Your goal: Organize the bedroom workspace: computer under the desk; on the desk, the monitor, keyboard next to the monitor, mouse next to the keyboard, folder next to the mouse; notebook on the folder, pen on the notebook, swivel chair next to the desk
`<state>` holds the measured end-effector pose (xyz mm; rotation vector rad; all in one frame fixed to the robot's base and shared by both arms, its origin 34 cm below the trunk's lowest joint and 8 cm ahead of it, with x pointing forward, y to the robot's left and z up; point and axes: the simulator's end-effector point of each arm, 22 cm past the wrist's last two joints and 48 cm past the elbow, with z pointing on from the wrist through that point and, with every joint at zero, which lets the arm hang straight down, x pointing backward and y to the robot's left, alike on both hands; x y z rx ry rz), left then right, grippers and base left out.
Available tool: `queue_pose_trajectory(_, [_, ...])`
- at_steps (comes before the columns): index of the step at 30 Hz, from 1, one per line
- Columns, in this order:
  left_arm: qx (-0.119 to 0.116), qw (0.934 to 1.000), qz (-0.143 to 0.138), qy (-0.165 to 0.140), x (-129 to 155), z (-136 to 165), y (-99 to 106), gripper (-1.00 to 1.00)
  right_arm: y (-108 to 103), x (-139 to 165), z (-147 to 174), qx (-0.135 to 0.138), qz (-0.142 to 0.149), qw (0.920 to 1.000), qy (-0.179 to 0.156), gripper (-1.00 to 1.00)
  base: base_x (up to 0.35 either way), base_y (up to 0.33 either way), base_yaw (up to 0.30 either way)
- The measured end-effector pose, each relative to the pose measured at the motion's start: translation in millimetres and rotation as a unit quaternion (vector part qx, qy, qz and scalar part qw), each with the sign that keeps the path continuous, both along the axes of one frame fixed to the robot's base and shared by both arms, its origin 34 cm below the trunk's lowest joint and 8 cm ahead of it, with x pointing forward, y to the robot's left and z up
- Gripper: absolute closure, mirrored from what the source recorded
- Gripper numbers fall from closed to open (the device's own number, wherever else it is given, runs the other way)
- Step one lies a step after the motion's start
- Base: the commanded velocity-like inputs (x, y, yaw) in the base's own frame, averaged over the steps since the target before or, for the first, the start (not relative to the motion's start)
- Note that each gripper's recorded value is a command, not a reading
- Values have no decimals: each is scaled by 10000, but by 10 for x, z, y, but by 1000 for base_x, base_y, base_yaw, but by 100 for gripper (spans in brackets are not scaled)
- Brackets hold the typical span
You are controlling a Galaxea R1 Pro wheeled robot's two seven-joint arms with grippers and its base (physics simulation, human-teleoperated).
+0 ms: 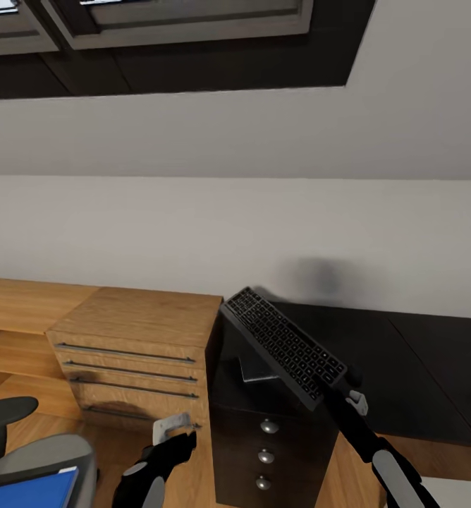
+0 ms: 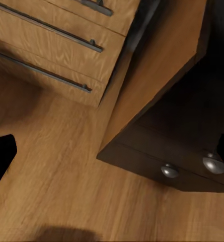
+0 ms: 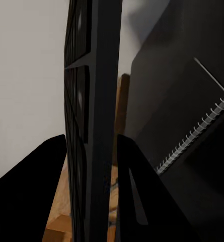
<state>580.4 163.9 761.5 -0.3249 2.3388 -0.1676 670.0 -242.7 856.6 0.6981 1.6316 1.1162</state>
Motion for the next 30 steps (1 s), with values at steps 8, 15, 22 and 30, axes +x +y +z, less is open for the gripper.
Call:
queue_pose_trajectory(8, [-178,9960,241,-836,-13,566,86,-100,-11,38,148,78,-35,9998,-169,100,0,0,0])
queue_pose_trajectory(15, [-261,9953,163,-915,-223,660,-12,-100,-17,48,189,54,-42,9997,-222,100,0,0,-39])
queue_pose_trajectory(22, [-223,9956,138,-895,-248,642,-23,-100,-91,58,204,275,-189,9992,-218,100,-38,0,-226])
queue_pose_trajectory(30, [28,9969,7,-785,-295,525,-50,-100,-368,31,29,489,-586,9971,-15,100,-289,0,-263])
